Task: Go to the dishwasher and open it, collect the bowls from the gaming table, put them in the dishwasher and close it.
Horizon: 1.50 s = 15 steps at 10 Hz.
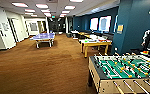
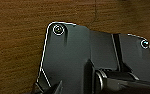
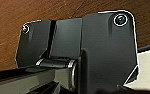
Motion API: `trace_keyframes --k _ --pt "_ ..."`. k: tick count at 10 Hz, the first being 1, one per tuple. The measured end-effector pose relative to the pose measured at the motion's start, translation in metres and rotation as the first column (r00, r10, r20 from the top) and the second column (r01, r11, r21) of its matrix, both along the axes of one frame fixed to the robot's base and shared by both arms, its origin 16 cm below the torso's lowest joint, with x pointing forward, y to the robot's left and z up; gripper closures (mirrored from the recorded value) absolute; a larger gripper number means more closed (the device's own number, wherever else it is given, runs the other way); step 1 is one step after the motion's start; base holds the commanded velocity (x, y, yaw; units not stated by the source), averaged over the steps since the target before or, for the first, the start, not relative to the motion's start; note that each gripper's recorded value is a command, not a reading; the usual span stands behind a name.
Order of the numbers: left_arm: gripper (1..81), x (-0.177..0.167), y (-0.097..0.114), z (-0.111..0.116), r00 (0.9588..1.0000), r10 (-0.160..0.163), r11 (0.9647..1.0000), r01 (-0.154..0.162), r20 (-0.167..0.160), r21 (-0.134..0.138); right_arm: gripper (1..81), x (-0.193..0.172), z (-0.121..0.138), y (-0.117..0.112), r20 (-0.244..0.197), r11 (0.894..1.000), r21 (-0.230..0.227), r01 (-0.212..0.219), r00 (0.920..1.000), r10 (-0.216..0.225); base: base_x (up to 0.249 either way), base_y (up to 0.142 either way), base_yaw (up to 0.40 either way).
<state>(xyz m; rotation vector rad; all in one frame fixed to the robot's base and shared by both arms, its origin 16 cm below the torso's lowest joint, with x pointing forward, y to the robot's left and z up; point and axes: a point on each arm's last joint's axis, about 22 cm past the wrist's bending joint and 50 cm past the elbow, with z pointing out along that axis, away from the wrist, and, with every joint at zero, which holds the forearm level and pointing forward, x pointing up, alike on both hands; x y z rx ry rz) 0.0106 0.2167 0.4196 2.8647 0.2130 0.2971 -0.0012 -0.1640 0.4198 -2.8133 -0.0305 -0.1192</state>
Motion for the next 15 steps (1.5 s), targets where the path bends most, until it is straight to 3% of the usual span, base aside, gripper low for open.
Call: trace_keyframes --k 15 --pt "1.0 -0.0044 0.0 -0.0002 1.0 0.0 1.0 0.0 -0.002 0.001 1.0 -0.0027 0.0003 0.0039 -0.001 1.0 0.004 -0.001 1.0 0.001 0.123 0.088 0.0"
